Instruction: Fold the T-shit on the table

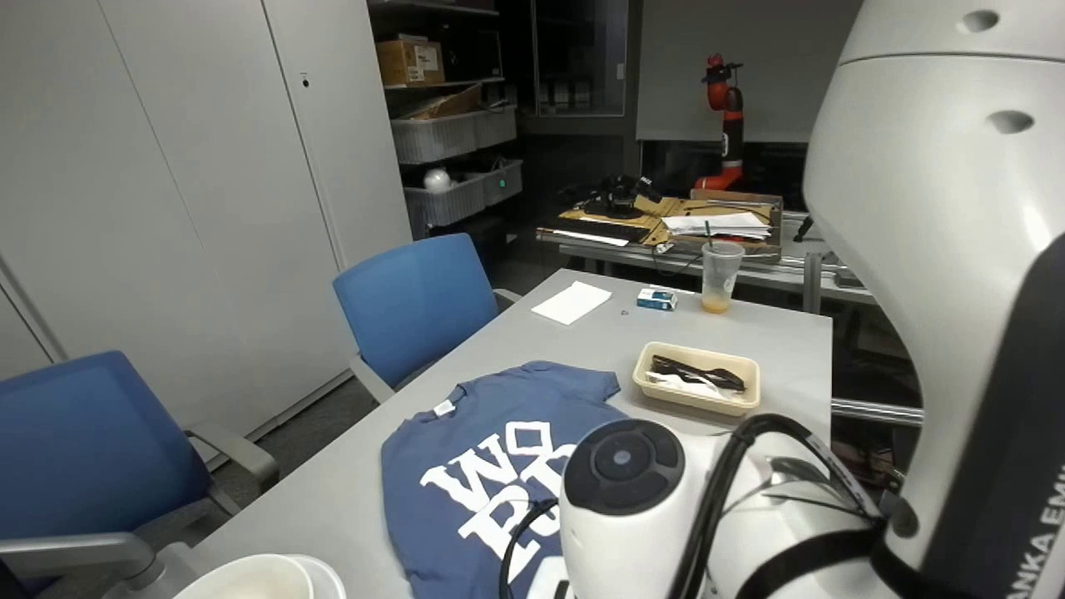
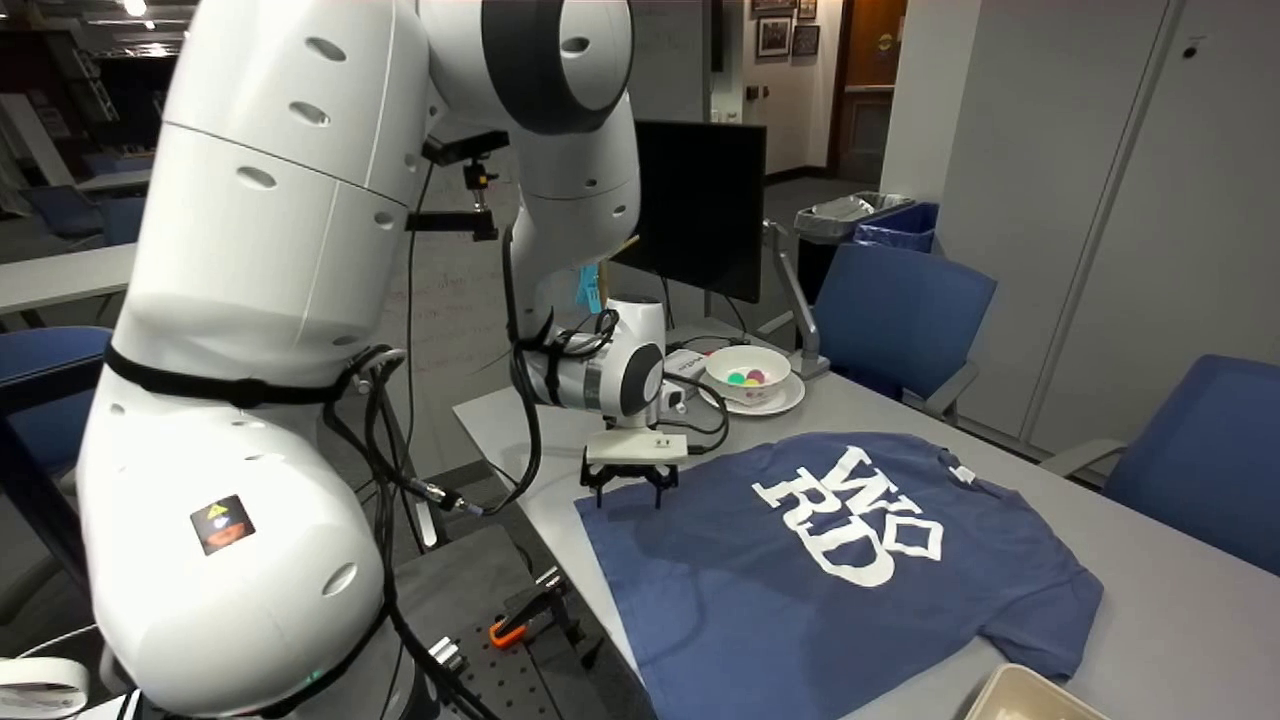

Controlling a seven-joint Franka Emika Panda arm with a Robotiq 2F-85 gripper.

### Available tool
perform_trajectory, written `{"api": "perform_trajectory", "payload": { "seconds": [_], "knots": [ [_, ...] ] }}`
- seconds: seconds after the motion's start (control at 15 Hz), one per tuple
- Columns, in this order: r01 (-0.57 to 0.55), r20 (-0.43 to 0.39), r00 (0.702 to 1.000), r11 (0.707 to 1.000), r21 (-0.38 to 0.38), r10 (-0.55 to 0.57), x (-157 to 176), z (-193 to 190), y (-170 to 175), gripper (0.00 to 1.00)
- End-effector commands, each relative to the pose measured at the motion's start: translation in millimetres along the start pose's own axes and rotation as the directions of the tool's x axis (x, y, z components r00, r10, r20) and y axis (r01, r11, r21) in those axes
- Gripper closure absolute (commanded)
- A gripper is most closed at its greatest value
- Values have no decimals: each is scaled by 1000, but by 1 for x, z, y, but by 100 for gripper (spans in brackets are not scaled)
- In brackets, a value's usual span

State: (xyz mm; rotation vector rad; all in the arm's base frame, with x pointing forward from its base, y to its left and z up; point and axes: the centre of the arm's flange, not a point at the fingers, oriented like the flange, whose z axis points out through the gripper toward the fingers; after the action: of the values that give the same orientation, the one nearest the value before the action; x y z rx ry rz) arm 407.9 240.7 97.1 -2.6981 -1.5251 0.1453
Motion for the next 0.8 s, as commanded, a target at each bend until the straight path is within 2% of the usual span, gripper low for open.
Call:
{"api": "perform_trajectory", "payload": {
  "seconds": [0.0,0.4,0.67,0.73],
  "knots": [
    [57,-16,998,998,-8,-57,2,4,-34,0],
    [68,-45,997,998,-3,-68,18,15,-60,1],
    [19,-59,998,1000,-6,-19,24,27,-63,8],
    [7,-58,998,1000,-5,-7,23,30,-62,13]
  ]
}}
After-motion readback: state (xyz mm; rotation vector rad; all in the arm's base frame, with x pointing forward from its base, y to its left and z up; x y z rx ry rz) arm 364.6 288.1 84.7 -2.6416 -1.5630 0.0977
